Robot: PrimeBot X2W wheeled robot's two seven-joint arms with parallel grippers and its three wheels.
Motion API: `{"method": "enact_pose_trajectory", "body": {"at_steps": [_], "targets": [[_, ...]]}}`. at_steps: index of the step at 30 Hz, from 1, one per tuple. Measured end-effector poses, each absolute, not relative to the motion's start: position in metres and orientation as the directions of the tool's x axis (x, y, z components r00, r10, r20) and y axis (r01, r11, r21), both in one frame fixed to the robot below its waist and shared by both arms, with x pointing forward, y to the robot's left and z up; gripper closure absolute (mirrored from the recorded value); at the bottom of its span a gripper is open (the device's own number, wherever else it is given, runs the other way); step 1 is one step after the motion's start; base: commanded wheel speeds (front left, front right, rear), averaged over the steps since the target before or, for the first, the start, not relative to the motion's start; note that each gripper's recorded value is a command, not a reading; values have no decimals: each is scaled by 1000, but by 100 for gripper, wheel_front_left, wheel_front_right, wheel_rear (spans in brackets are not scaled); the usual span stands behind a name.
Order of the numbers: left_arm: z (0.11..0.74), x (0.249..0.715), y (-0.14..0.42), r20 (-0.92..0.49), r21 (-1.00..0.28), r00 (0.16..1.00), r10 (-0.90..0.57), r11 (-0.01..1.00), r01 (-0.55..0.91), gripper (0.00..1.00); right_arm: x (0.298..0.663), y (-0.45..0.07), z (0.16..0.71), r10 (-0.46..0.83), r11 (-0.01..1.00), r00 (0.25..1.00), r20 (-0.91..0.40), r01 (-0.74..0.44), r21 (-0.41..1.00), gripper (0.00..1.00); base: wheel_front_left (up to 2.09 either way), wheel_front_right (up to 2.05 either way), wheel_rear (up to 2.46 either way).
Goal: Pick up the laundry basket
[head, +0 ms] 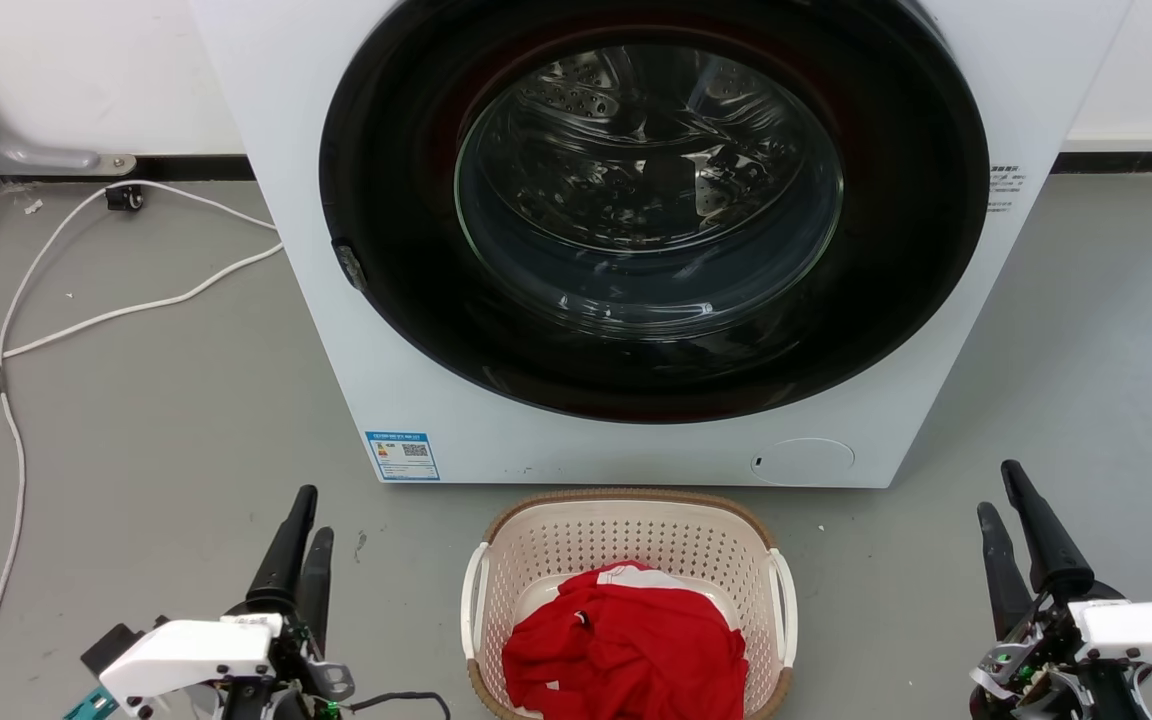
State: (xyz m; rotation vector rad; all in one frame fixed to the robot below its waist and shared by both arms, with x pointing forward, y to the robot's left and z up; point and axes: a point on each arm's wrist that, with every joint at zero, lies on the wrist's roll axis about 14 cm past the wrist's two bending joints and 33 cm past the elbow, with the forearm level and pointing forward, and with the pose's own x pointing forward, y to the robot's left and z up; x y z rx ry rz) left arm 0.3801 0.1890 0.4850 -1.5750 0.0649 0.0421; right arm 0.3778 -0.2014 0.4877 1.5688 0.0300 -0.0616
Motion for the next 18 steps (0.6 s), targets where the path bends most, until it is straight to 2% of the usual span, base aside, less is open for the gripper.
{"method": "enact_pose_trajectory", "body": {"at_steps": [4,9,10,12,15,16,18], "targets": [[487,381,183,-61,-998,998,-24,5,-61,0,376,-202,487,-29,24,998,-59,60,998,0,0,0,0],[496,385,173,-38,-997,998,-44,67,-35,0,375,-203,490,-37,103,998,-53,57,993,0,0,0,0],[498,386,169,-31,-994,998,-53,110,-25,0,374,-205,491,-41,153,998,-49,55,987,0,0,0,0],[499,386,167,-28,-991,998,-58,133,-20,0,374,-205,492,-41,176,998,-46,53,983,0,0,0,0],[501,386,161,-22,-972,997,-74,235,-4,0,373,-206,497,-49,273,998,-33,45,961,0,0,0,0],[501,386,161,-22,-972,997,-74,235,-4,0,373,-206,497,-49,273,998,-33,45,961,0,0,0,0],[503,387,160,-17,-953,997,-75,302,7,0,374,-206,502,-51,347,999,-16,33,937,0,0,0,0]]}}
